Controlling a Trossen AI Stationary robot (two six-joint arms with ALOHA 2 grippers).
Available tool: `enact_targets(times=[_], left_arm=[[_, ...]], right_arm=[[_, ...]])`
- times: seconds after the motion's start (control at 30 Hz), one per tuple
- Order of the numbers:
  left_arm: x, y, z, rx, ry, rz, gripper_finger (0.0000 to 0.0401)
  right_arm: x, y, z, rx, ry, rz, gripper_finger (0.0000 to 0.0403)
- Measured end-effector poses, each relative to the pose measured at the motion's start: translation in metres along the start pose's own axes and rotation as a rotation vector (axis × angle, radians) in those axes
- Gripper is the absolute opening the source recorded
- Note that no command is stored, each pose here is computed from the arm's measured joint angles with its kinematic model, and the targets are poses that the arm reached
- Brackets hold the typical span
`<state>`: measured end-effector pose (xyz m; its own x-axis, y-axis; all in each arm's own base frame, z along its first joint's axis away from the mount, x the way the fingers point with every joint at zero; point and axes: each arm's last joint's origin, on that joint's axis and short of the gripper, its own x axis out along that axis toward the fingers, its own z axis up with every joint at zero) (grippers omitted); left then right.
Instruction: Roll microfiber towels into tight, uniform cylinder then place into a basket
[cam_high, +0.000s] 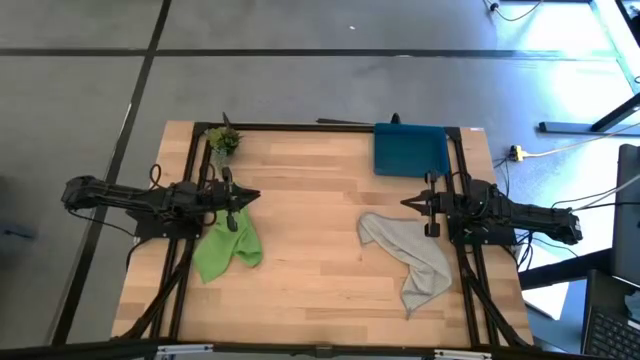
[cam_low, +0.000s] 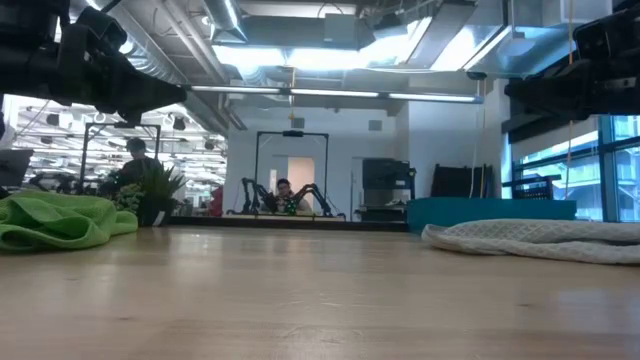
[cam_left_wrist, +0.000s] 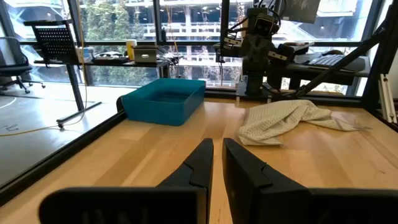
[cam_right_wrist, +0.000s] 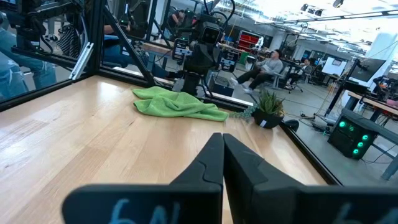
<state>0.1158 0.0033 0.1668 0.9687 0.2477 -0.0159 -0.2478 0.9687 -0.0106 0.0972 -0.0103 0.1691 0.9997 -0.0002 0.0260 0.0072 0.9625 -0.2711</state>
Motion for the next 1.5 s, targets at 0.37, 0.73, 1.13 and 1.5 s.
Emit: enact_targets(times=[0.37,0.73,1.13,1.5], left_arm=[[0.0,0.0,0.0,0.0,0.0,0.0,0.0027],[0.0,0.0,0.002,-0.128,-0.025,-0.002,0.0027],[-0.001,0.0,0.017,-0.22,-0.169,-0.017,0.0026],[-0.004,-0.001,0.081,-0.225,-0.203,-0.032,0.0001]], right_arm=[[0.0,0.0,0.0,0.0,-0.001,0.0,0.0006],[0.0,0.0,0.0,0.343,-0.002,0.007,0.0006],[0.0,0.0,0.0,0.344,-0.002,0.007,0.0006],[0.0,0.0,0.001,0.339,-0.011,0.007,0.0006]])
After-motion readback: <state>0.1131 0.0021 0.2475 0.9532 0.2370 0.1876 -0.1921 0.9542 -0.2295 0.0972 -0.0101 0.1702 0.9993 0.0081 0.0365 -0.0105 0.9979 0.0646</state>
